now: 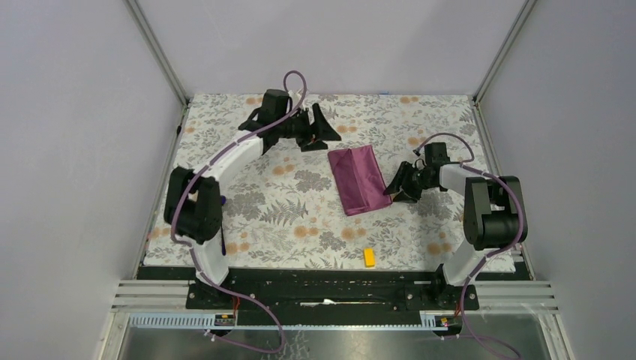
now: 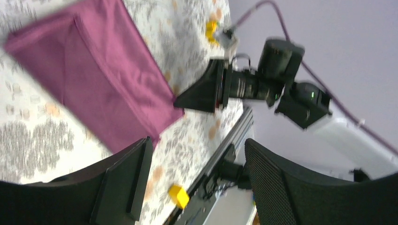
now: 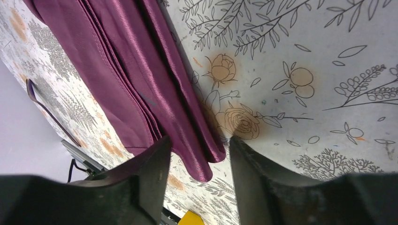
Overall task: Fold the napkin into a case and place the utensils inside
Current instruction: Fold the 2/3-rectangle-folded napkin at the center of the board.
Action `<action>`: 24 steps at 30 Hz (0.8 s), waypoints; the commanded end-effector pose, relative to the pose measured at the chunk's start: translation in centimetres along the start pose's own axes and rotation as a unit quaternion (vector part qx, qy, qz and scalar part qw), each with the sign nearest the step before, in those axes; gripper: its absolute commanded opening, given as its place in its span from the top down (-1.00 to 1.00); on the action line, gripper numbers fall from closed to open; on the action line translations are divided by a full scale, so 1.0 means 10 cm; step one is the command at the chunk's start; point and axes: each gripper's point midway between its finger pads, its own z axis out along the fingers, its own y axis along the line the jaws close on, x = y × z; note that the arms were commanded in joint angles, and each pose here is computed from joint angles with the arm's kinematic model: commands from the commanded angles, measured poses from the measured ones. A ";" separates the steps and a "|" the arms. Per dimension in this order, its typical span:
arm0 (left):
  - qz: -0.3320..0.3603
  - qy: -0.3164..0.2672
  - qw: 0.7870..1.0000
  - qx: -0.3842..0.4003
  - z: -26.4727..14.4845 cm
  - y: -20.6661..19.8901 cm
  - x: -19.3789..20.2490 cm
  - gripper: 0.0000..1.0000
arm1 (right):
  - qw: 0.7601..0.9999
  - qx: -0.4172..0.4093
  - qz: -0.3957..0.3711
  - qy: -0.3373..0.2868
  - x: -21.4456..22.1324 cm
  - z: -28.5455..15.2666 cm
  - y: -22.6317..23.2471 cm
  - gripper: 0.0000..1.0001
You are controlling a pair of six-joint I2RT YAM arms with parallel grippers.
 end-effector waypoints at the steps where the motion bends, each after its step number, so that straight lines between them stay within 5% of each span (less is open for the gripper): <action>1: 0.056 0.035 0.997 -0.030 -0.28 0.07 0.54 -0.54 | 0.999 -0.029 -0.013 0.006 0.07 0.07 0.03 0.01; 7: 0.078 0.053 0.992 -0.078 -0.38 0.19 1.18 -0.54 | 0.997 -0.054 -0.030 0.038 0.31 0.19 0.23 0.48; 11: 0.105 0.047 0.987 -0.111 -0.27 0.15 1.45 -0.55 | 0.995 -0.092 -0.026 0.038 0.49 0.08 0.50 0.61; 14: 0.127 0.039 0.981 -0.141 -0.09 0.10 1.63 -0.56 | 0.997 -0.069 -0.021 0.006 0.46 -0.08 0.50 0.26; 19: 0.160 0.043 0.965 -0.203 0.36 0.09 1.92 -0.57 | 0.987 0.120 0.025 -0.108 0.10 -0.46 -0.07 -0.58; 24: 0.198 0.051 0.937 -0.285 0.80 0.13 2.00 -0.42 | 0.973 0.138 0.100 -0.154 -0.07 -0.72 -0.46 -0.77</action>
